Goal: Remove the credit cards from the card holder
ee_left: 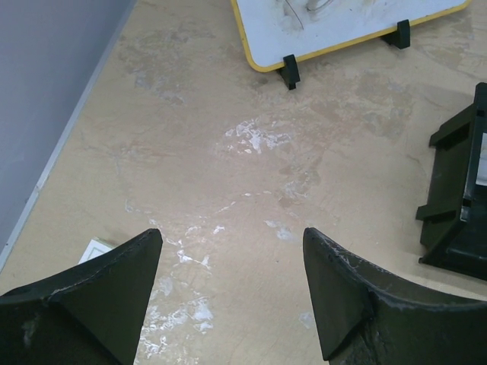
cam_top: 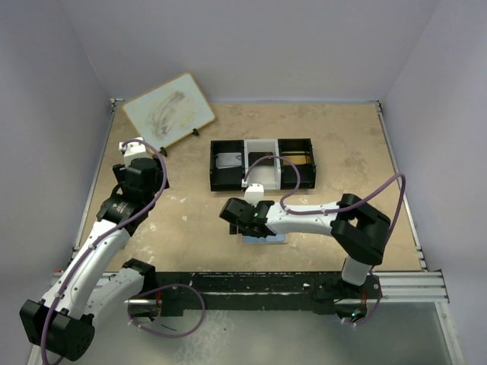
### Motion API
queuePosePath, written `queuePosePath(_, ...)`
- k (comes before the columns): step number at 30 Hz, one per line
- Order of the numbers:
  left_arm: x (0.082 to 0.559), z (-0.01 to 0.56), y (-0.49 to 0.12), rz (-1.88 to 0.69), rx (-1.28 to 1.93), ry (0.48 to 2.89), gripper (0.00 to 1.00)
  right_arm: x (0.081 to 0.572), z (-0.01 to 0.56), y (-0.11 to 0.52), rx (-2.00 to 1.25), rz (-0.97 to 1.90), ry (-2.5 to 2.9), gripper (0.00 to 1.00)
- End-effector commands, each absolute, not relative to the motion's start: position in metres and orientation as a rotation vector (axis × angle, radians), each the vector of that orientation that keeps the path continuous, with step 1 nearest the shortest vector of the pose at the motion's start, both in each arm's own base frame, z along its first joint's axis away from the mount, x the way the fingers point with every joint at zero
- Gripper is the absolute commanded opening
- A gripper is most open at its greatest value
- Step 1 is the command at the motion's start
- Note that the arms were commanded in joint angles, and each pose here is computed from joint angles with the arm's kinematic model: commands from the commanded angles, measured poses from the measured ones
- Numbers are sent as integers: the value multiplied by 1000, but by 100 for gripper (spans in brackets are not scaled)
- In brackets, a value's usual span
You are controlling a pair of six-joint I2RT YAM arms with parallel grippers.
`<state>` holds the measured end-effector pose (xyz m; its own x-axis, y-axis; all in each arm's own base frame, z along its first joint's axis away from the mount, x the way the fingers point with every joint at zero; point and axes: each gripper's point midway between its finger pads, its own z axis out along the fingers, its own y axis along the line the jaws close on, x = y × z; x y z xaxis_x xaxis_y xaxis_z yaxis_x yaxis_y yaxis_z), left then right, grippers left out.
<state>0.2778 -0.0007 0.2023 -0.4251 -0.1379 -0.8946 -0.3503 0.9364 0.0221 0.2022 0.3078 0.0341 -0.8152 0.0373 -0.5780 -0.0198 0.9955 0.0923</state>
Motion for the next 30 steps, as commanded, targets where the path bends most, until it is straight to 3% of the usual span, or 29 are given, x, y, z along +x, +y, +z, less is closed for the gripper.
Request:
queuePosePath(1, 283, 212, -8, 181, -336, 1983, 73, 203, 41, 292, 83, 91, 2499, 77)
queuePosePath(17, 283, 206, -8, 193, -330, 2005, 73, 207, 12, 277, 29, 140, 2557, 76)
queuePosePath(23, 284, 203, -8, 205, -327, 2017, 73, 202, -14, 268, -29, 16, 2617, 73)
queuePosePath(30, 283, 202, -7, 207, -326, 2017, 73, 199, -29, 251, -30, -111, 2618, 58)
